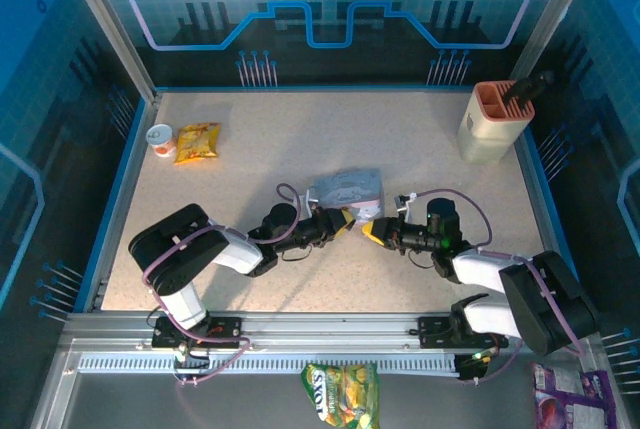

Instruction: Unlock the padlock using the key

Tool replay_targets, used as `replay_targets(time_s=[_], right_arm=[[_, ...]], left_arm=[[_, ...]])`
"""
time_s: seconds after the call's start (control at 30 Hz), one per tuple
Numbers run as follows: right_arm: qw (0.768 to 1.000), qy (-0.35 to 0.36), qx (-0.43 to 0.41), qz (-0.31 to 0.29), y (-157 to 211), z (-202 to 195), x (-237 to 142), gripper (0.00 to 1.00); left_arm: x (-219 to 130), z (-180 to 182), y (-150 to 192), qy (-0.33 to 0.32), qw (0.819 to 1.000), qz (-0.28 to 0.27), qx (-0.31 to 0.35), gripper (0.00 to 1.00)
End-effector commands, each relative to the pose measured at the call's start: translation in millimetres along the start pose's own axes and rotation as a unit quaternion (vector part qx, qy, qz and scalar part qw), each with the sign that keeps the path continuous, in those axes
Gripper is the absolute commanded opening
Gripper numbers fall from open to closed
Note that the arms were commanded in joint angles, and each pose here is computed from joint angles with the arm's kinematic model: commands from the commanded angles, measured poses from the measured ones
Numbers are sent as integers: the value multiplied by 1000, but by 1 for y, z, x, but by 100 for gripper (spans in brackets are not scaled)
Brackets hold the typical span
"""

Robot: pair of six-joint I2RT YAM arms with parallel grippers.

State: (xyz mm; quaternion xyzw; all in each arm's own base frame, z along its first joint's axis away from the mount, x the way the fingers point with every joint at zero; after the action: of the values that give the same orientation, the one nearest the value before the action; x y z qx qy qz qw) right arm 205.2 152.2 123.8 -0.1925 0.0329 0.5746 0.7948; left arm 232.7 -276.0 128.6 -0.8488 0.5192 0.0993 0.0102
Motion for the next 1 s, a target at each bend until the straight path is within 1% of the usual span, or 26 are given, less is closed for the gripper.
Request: replay_targets(time_s=[0.0,0.23,0.5,0.63,0.8,0.93,0.97], right_arm=[[998,-22,-48,-23,-9,24,9,0],[998,-29,-53,-12,-4,29,20,0],[998,-36,-44,-5,3,23,29,0],[997,-50,-50,-9,1,31,30,0],[998,-24,-60,-9,1,28,27,0],[998,-15,-65,-10,-1,28,23,0],[998,-9,-68,-9,-1,27,22,8]], left_arm=[[7,-38,42,75,990,118,37,7],[9,-43,41,82,989,115,37,7],[11,-52,42,94,988,118,42,7],[11,-48,43,86,988,117,42,7],[10,-45,44,81,989,120,43,7],[6,-36,42,54,991,112,46,7],[5,-31,40,40,993,106,43,7]])
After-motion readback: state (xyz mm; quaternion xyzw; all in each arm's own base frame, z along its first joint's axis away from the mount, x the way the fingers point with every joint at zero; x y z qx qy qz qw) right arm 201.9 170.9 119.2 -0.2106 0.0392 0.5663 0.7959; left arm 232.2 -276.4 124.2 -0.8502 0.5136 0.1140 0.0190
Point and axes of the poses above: each hand's point on the last joint's axis, 136 mm out from that joint toward the fingers, its own x axis out along the fingers, its own z axis along the line the jaws close on, y = z × x, the point moved 7 cm from there along -x, back along the fingers, and after that the axes turned 10 degrees about -x, right-handed, at the moved point
